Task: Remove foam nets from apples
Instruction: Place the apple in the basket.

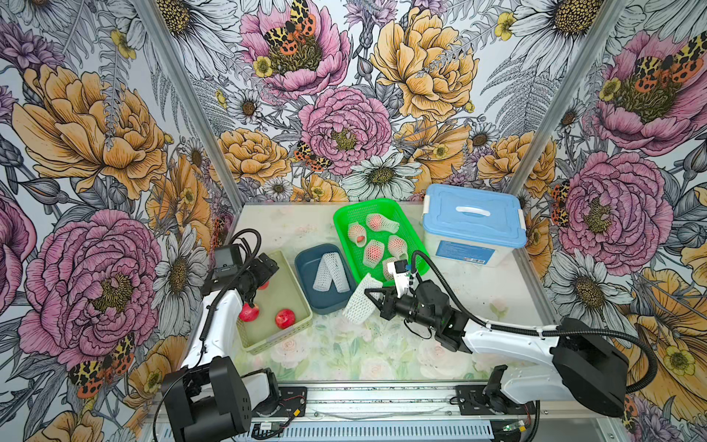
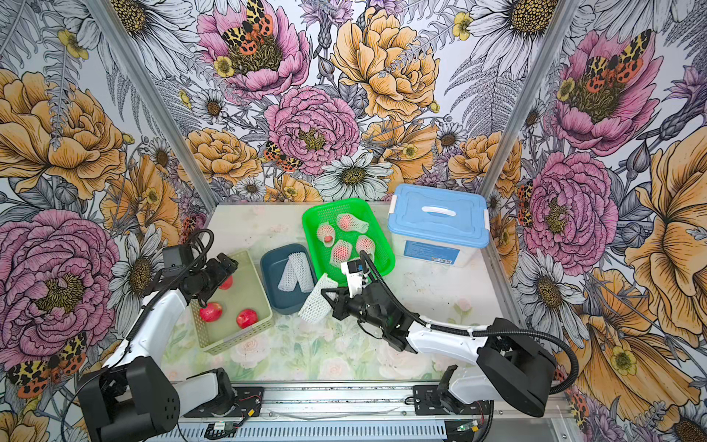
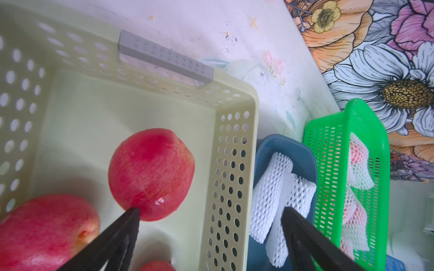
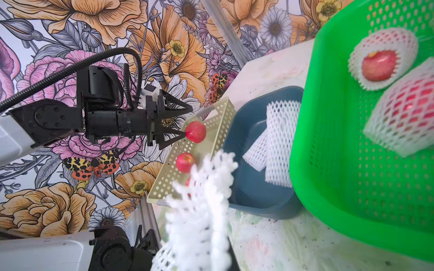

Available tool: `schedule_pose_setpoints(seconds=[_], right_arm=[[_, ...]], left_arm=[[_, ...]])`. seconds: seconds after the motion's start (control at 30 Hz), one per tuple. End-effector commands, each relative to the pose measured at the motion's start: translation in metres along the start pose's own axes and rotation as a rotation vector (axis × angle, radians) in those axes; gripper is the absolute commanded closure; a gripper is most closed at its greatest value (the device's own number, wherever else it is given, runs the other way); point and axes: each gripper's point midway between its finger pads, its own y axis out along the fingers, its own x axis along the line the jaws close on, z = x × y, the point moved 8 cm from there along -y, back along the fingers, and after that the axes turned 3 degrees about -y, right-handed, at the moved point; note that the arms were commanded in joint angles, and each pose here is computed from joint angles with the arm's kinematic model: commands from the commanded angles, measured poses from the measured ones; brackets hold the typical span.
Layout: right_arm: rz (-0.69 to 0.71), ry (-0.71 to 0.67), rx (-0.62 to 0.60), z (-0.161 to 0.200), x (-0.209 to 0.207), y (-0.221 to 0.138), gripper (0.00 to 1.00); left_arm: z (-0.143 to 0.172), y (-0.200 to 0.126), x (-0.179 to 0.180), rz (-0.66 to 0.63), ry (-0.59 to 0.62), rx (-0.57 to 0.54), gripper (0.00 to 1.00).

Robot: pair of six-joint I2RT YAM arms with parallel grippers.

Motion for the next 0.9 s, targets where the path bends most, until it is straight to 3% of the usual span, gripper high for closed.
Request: schedule_pose_setpoints(seconds=[0.0, 0.17, 0.43, 0.67, 0.87], right_arm=[[0.079, -0.050, 0.163, -0.006, -0.010, 0.006, 1.00], [0.060, -0.069, 0.177, -0.033, -0.010, 0.036, 1.00], [0.011, -0.057, 0.247, -0.042, -0.016, 0.104, 1.00], [0.018, -0.090, 0.273, -0.049, -0.018, 0.124, 1.00], [0.022, -0.106, 0.291, -0.050, -0.020, 0.134, 1.00]], left_arm=[[0.004, -0.007, -0.005, 0.061, 0.034, 0.053, 0.03], [0.008, -0.002, -0.003, 0.069, 0.022, 0.086, 0.02], [0.029, 0.022, 0.013, -0.022, -0.025, 0.122, 0.01], [0.043, 0.037, 0.026, -0.087, -0.054, 0.178, 0.01], [0.042, 0.030, 0.028, -0.109, -0.070, 0.128, 0.01]])
